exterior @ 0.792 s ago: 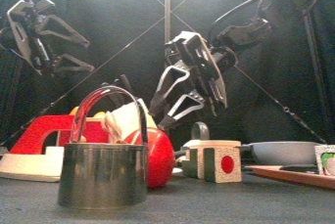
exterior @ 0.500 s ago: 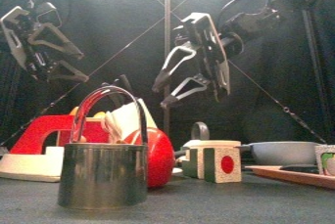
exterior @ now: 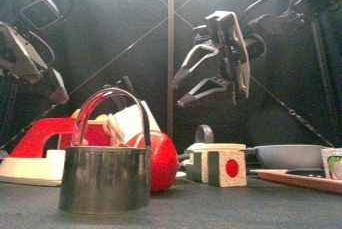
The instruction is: Grab iron
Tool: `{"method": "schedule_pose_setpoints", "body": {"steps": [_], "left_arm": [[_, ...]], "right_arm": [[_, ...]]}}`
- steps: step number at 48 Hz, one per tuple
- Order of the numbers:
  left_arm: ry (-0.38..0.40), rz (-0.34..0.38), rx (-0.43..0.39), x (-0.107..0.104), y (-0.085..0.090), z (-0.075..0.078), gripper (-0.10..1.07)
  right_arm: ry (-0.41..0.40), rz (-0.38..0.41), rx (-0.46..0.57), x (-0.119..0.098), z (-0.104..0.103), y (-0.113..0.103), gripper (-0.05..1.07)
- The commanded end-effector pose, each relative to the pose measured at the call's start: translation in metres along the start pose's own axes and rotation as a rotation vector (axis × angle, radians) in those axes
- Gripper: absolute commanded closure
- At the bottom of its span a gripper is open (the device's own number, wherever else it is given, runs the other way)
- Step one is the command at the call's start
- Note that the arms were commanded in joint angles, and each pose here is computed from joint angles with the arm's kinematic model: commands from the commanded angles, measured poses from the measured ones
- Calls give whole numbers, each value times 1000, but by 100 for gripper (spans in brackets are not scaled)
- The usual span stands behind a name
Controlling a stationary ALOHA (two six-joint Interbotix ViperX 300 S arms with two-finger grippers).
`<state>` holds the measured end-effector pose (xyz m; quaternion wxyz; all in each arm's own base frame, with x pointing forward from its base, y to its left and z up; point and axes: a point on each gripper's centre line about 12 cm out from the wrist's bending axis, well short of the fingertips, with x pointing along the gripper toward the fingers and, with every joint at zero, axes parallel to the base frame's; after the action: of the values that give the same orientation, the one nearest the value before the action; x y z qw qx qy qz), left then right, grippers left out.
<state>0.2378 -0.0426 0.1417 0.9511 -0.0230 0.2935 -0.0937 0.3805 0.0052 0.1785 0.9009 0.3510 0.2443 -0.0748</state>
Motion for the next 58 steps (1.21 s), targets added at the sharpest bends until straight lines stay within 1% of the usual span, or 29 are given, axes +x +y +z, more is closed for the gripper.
{"method": "schedule_pose_setpoints", "body": {"steps": [1,5,14,23,29,34,36,42,49,58], "left_arm": [[22,0,0,14,1,5,1],[52,1,-2,23,1,3,1],[109,8,-16,34,3,-8,2],[107,10,-22,34,3,-7,4],[104,9,-19,33,3,-6,14],[114,15,-24,32,4,-8,25],[118,17,-26,32,4,-8,32],[127,25,-28,31,4,-8,43],[109,30,-28,26,5,-3,50],[72,27,-27,19,3,4,50]], "right_arm": [[-39,39,-5,-8,11,12,25],[-34,35,-2,-7,10,10,25],[-32,33,-2,-7,9,9,25],[-28,29,0,-6,7,8,25],[-22,23,0,-5,6,6,25],[-21,23,-2,-5,5,6,25],[-18,19,-1,-5,4,5,25],[-18,19,0,-5,4,5,25],[-19,20,-1,-5,4,5,25],[-16,20,-4,-5,4,5,25]]}}
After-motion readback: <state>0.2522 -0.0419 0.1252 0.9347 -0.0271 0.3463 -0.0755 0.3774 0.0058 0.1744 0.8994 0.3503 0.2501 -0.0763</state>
